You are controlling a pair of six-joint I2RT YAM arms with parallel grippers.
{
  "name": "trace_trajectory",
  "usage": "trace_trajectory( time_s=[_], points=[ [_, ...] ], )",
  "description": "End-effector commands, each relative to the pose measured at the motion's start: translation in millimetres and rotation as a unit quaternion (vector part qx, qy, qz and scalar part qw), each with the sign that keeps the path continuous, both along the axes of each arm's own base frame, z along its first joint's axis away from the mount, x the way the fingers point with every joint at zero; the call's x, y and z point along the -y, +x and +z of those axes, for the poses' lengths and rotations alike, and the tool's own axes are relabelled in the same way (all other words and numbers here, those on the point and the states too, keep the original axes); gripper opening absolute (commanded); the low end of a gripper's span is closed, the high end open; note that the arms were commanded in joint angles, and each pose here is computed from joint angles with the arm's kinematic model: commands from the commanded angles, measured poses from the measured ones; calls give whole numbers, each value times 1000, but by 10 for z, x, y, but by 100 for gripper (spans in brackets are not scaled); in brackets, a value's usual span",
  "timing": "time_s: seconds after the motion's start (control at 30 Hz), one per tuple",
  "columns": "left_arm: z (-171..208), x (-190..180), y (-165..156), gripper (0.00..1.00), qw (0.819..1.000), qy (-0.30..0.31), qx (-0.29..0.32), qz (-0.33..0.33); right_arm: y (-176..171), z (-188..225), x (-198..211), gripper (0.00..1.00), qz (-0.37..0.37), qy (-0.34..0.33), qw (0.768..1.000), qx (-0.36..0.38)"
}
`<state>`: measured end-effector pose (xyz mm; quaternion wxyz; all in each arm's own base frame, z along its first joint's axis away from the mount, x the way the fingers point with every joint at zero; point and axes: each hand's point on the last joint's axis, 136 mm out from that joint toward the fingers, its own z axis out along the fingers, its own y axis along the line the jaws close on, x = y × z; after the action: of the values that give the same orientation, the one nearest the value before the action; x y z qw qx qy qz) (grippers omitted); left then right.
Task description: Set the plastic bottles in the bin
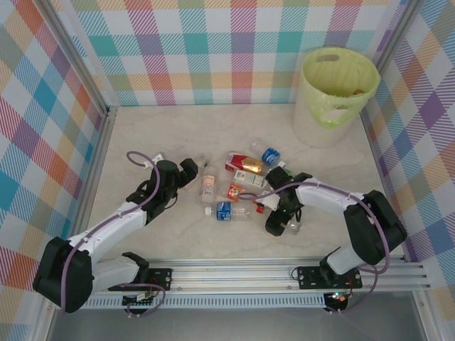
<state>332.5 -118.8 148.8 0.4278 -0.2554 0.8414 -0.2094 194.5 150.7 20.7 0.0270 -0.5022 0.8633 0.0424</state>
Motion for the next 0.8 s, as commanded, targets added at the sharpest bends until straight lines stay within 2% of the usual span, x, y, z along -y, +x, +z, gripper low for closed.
trace_trajectory(
  time_s=[0.0,0.1,0.33,0.47,0.6,0.67,0.77],
  points=[
    [89,-44,62,100,1000,3,10,8,17,-71,41,80,11,-15,1000,14],
    [129,39,118,100,999,12,26,-20,57,-64,73,72,14,-23,999,32],
    [83,70,203,100,1000,24,-5,-19,99,252,47,55,26,4,996,81],
    [80,46,234,100,1000,8,2,2,170,515,9,52,20,26,992,118],
    [79,56,233,100,1000,4,2,1,428,1040,-235,52,-6,107,974,198],
    [62,71,232,100,1000,-1,2,-1,590,1407,-452,53,-14,179,954,241],
    [45,119,220,100,1000,-16,0,-9,792,1790,-654,54,-25,245,929,275]
  ],
)
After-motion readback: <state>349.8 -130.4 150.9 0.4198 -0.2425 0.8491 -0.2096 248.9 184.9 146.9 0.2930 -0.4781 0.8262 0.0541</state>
